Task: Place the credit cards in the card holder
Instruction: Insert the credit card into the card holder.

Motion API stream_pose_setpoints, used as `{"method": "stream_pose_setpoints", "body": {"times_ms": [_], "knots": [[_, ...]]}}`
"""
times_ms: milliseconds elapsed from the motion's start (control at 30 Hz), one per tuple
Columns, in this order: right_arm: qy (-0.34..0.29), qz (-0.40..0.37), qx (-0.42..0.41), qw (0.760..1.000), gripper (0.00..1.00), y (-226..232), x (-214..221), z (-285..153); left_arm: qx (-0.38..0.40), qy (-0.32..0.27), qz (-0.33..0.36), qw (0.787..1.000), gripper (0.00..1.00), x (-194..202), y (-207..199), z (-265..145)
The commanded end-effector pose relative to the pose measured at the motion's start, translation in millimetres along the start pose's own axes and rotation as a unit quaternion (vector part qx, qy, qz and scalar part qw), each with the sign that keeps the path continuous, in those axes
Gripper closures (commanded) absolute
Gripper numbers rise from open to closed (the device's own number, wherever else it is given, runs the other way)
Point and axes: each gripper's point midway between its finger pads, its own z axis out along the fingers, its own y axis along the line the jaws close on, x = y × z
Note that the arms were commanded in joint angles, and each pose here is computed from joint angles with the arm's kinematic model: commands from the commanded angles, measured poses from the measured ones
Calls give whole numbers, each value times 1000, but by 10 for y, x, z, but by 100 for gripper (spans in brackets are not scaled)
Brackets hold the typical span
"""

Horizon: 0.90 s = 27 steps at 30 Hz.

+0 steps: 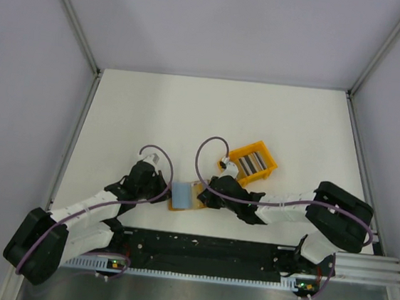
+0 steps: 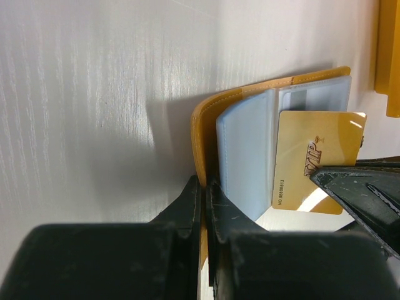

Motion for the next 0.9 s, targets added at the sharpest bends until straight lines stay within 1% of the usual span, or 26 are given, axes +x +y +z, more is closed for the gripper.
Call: {"method": "stream_pose_setpoints", "body": {"times_ms": [0,467,867], "knots": [[-23,18,-35,999,100,119,-145,-48,-17,-2,0,1000,100,34,112,30],[-26,24,-88,995,100,368,-230,-24,-17,-2,0,1000,100,30,105,31],[3,25,-76,997,100,247,-76,187,-16,-2,0,1000,100,29,101,33]]}}
